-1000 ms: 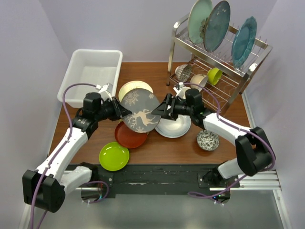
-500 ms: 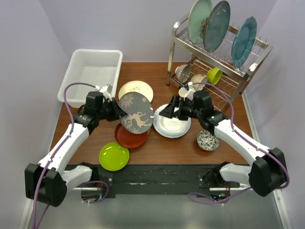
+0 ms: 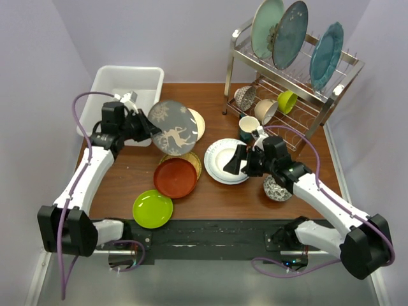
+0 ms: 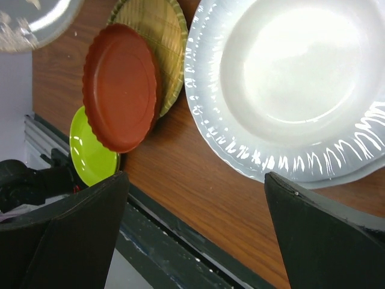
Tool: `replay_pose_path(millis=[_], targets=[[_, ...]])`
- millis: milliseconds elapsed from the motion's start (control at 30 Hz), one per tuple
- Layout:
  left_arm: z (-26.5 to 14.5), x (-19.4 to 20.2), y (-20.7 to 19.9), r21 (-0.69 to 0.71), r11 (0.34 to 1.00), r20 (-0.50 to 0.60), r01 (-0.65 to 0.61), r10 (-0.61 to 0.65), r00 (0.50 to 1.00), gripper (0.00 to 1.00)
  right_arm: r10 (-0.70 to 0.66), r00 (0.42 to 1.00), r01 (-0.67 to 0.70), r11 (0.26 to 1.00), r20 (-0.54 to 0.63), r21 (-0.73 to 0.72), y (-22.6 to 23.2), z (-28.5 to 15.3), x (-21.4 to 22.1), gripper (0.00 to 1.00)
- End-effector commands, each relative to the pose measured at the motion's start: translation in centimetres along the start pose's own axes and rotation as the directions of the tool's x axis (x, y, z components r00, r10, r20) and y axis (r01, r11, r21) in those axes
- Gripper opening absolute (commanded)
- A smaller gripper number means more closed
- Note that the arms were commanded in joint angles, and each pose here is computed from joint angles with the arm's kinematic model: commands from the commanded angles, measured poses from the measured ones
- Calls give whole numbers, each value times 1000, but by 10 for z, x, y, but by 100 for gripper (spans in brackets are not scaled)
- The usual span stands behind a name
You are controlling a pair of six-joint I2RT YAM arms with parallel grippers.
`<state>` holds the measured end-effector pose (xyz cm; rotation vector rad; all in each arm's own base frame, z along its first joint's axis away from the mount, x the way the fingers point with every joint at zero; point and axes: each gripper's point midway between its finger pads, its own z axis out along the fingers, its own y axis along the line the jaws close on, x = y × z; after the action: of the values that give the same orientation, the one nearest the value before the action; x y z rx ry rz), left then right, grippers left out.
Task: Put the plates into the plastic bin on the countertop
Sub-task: Place the plate in the plastic bin.
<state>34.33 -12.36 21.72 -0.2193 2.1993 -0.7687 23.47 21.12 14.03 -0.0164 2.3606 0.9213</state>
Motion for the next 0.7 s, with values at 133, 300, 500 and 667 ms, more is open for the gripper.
replay_pose_path(millis=[133,300,500,667], targets=[[-20,-87,-24,107,992,190,-64,43,981,0,-15,1000,16,999,-23,39,-15,0,13,99],[-23,-110,3,72,997,248,26,-43,968,0,-19,999,21,999,-33,37,-18,0,21,99],[-15,-121,32,83,990,284,114,-134,949,0,-24,999,26,999,-38,35,-19,2,22,99],[-17,-139,47,45,990,322,130,-138,937,0,-19,998,21,999,-54,34,-20,5,24,99]])
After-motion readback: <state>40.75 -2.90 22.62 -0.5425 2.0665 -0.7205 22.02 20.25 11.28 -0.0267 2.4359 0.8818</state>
